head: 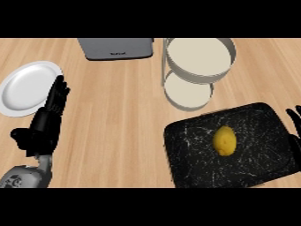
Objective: Pick the lemon from the tray and place it in the tiered basket
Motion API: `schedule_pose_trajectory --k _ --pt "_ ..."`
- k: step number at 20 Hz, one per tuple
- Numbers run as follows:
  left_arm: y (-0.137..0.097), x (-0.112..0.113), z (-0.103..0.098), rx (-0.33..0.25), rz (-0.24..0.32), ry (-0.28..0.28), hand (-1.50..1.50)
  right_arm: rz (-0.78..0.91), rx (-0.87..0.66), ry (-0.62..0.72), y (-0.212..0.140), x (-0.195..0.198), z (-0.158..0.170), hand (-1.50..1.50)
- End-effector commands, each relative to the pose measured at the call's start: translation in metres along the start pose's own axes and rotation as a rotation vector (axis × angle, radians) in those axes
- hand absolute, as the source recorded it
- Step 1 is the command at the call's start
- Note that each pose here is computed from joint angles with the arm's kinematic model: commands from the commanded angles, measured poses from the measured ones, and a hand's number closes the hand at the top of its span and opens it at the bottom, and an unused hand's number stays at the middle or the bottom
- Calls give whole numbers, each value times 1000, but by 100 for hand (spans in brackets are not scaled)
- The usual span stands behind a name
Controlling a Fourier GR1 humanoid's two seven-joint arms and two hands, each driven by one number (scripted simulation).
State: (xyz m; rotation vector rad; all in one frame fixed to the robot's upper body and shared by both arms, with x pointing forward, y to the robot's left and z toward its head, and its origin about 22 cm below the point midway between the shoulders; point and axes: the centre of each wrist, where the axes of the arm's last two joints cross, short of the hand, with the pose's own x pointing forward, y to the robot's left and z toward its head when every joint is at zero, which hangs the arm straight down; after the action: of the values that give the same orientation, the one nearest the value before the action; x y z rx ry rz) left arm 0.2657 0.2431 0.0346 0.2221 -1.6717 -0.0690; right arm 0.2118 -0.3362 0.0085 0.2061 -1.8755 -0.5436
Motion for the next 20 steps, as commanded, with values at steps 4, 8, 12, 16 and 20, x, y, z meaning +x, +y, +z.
schedule_pose_trajectory --k 4,8,12,16,20 --pt "-27 -1 6 -22 -6 9 0 88 167 -56 -61 69 66 -150" --pt "-23 4 4 -2 -12 5 0 493 238 44 -69 124 69 -150" --pt "-23 -5 8 -4 -7 6 0 892 369 128 -44 168 53 -150" --pt "-26 2 -2 1 -22 8 0 1201 445 161 2 201 38 -150" --pt "-29 5 6 -45 -11 8 0 1371 423 241 49 205 44 -150"
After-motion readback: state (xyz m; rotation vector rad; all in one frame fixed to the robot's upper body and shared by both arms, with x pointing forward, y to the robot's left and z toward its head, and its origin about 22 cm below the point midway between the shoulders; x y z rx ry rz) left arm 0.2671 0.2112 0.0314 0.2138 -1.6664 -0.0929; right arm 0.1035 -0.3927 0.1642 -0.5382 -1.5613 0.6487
